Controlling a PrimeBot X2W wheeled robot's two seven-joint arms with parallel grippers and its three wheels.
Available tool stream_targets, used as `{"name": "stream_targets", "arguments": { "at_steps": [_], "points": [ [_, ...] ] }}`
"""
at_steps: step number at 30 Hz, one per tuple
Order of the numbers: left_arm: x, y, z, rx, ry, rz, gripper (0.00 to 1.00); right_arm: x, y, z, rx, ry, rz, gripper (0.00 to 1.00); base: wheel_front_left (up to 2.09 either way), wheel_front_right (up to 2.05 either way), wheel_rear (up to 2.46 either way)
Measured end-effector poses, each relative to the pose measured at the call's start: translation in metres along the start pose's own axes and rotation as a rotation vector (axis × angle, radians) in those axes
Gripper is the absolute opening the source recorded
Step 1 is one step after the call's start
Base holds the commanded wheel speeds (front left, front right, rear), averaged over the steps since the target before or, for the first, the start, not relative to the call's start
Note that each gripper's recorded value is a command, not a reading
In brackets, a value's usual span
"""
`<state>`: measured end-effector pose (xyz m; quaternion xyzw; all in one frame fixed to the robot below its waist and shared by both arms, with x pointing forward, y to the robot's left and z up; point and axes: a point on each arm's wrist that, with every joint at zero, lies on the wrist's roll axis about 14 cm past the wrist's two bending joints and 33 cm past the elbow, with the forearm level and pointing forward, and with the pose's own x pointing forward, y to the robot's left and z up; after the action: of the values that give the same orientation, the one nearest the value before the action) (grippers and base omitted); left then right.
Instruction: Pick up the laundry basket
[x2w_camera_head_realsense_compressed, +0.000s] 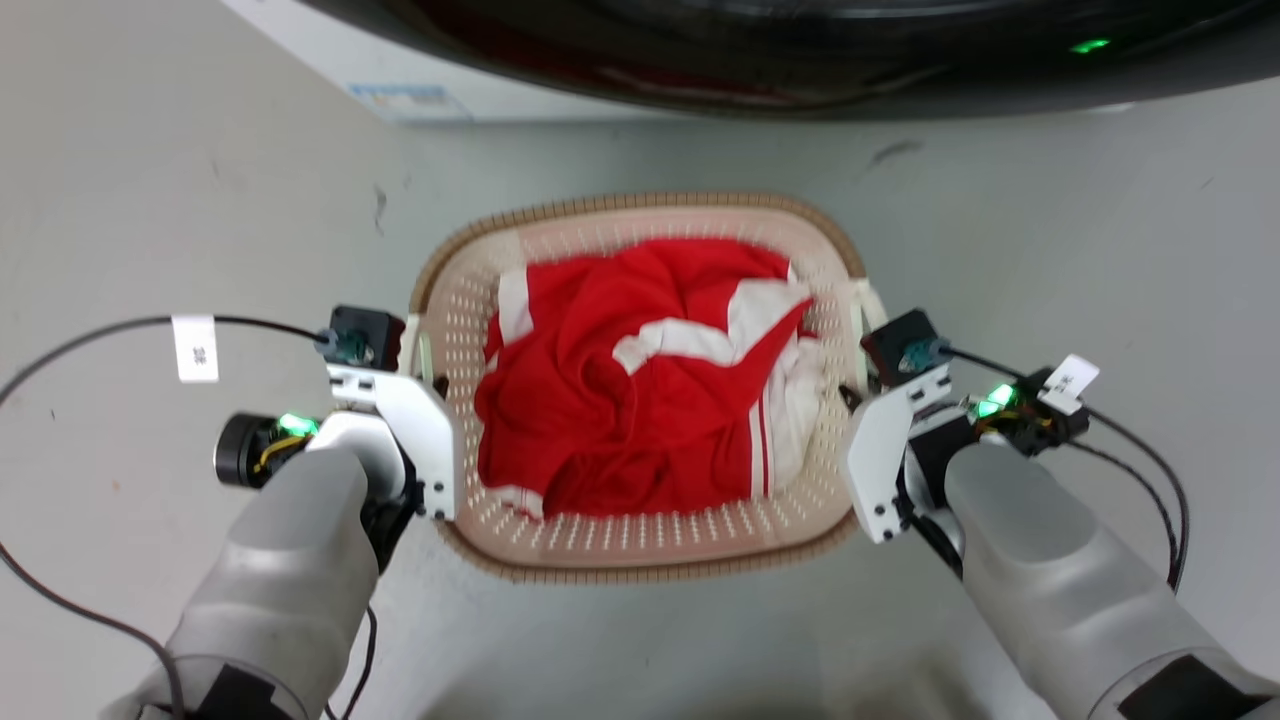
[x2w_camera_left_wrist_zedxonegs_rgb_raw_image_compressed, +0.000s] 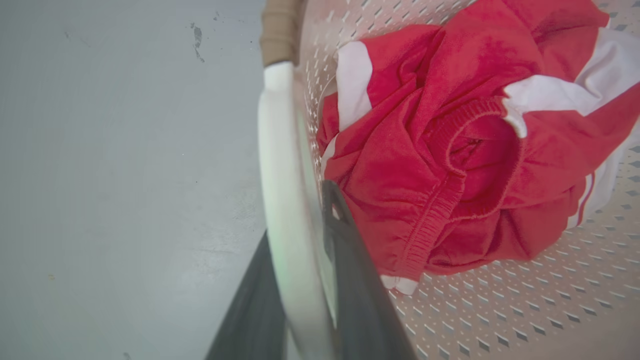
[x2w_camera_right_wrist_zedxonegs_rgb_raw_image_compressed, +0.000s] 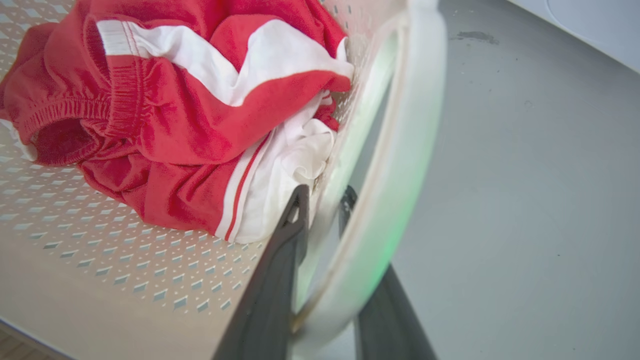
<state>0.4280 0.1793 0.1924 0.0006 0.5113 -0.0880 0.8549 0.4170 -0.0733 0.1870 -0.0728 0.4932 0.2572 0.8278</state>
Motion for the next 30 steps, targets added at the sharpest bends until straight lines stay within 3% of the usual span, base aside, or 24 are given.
{"name": "stream_targets", "arguments": {
  "at_steps": [30],
  "points": [
    [-0.12, -0.039, -0.022, -0.011, 0.017, -0.061, 0.0, -0.123, 0.047, -0.021, -0.006, 0.041, -0.041, 0.0, 0.0, 0.0, 0.0]
  ]
}}
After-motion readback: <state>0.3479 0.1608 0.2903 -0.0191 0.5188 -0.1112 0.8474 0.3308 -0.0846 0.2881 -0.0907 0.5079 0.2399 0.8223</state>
